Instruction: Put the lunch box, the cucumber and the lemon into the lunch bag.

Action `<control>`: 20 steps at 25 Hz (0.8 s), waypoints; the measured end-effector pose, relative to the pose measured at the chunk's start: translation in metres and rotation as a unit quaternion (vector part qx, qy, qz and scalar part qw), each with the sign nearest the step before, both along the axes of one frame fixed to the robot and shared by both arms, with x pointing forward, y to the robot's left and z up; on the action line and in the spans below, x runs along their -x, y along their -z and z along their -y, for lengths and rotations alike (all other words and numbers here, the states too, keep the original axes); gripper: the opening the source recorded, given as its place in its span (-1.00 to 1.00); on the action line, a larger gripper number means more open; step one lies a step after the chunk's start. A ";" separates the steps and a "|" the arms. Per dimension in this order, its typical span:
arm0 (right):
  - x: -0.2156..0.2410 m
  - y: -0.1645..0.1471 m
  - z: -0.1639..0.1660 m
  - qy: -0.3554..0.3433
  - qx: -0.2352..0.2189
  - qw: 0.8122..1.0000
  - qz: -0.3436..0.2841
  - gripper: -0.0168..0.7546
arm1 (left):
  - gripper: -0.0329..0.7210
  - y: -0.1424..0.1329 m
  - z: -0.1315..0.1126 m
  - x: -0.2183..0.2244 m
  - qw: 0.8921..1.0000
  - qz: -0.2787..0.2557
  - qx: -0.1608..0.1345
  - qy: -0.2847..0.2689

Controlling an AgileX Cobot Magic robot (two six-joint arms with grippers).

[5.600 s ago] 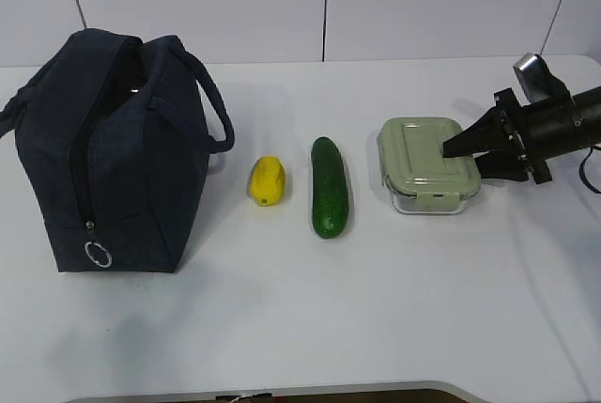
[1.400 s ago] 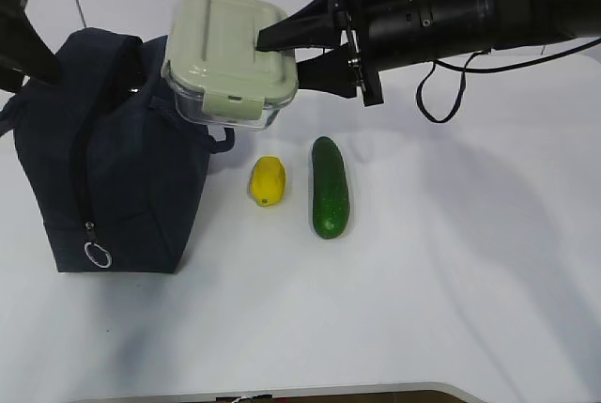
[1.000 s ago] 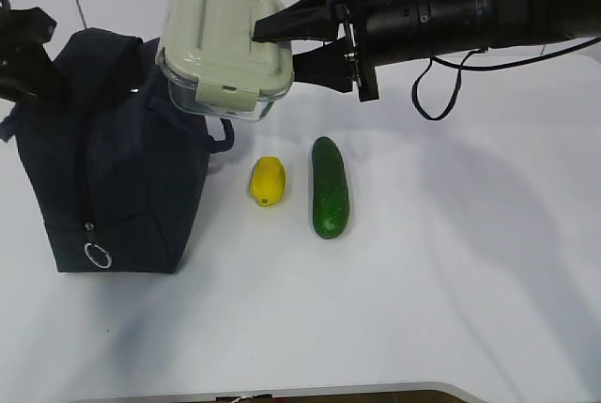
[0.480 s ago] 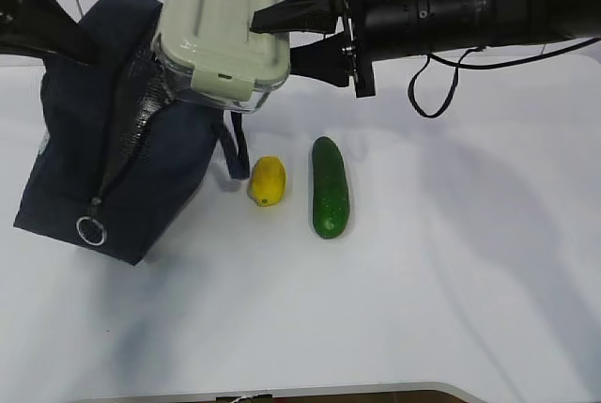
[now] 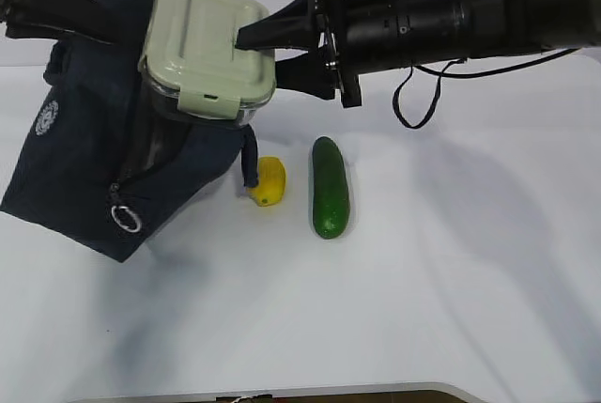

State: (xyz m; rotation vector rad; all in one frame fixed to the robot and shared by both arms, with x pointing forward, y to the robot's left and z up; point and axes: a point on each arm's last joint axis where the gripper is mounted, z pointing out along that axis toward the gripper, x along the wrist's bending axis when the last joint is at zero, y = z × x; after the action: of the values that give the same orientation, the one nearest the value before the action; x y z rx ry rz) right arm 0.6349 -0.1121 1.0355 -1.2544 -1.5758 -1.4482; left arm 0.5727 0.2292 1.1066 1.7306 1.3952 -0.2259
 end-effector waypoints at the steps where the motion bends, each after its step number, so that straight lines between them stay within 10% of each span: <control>1: -0.002 0.004 0.000 0.003 0.003 1.000 -0.002 0.02 | -0.92 -0.001 0.001 0.000 1.000 0.000 0.004 0.002; 20: -0.010 0.034 -0.035 -0.002 0.031 0.999 0.003 0.02 | -0.92 0.003 0.006 0.000 0.999 -0.007 0.032 0.037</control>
State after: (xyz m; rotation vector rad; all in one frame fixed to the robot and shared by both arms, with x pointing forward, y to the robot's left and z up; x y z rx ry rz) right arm 0.6453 -0.0776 1.0013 -1.2829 -1.6383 -1.4104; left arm 0.5724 0.2233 1.1040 1.7321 1.3218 -0.3217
